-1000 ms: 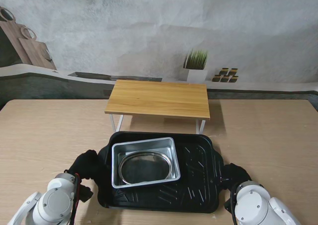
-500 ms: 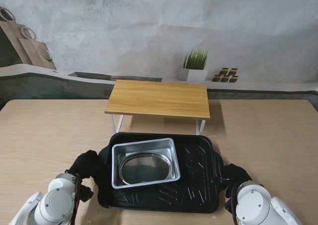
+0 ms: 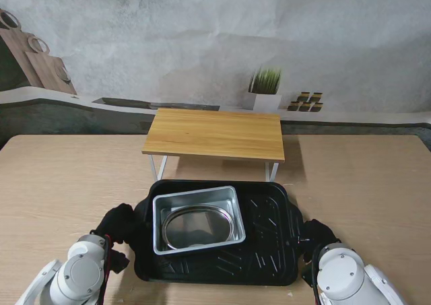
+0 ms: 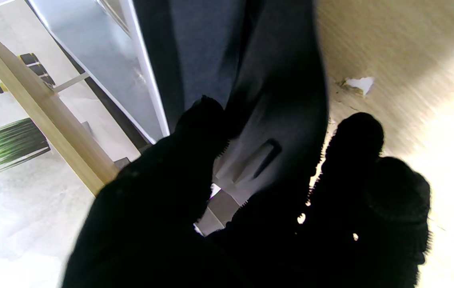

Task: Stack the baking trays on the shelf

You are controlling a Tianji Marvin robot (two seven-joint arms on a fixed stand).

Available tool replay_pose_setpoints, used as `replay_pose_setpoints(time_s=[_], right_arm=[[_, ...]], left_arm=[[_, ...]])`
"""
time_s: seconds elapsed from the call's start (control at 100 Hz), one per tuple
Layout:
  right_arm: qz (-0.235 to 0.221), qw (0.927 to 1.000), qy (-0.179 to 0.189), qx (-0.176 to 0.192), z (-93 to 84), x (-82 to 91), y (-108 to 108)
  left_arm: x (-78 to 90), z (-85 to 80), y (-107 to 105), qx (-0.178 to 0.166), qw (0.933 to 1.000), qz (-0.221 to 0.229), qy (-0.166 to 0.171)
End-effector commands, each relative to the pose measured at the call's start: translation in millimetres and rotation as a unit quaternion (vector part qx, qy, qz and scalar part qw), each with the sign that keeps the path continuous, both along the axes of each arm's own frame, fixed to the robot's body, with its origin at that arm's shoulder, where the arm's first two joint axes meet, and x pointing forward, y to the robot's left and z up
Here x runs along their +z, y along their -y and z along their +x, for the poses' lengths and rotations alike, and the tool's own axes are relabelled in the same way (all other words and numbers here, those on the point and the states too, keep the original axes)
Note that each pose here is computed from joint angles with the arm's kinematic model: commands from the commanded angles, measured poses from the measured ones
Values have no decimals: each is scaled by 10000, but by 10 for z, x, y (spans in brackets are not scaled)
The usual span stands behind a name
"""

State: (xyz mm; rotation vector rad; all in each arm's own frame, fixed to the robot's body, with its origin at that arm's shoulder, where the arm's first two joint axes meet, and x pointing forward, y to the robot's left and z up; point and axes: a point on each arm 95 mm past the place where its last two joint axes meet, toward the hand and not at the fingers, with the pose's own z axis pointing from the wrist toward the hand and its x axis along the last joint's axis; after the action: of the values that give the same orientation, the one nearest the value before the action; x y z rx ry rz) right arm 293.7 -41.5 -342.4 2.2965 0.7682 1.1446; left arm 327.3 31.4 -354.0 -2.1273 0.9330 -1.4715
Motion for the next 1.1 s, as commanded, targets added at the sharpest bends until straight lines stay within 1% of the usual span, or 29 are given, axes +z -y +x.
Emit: replay_pose_setpoints(time_s=[0.0, 0.09, 0.47, 0.6, 0.78, 0.97, 1.09], right_arm=[[269, 9995, 88, 136, 11, 107, -146], [450, 9990, 28, 59, 18, 131, -138], [740, 9973, -6, 2, -7, 241, -115], [836, 9965, 4, 8, -23, 313, -112], [835, 9965, -9, 82, -38, 416, -105], [919, 9957, -69, 111, -33, 517, -97], [948, 9954, -73, 148, -35, 596, -95]], left_arm=[[197, 46, 175, -211, 9993, -223, 206], [214, 56, 177, -231, 9993, -233, 166], [326, 73, 160, -339, 9990, -286, 92], [389, 62, 143, -379, 9988, -313, 76], [490, 26, 106, -484, 9984, -272, 73], [585, 23, 71, -534, 9983, -246, -36], [660, 23, 67, -582, 9979, -273, -39]])
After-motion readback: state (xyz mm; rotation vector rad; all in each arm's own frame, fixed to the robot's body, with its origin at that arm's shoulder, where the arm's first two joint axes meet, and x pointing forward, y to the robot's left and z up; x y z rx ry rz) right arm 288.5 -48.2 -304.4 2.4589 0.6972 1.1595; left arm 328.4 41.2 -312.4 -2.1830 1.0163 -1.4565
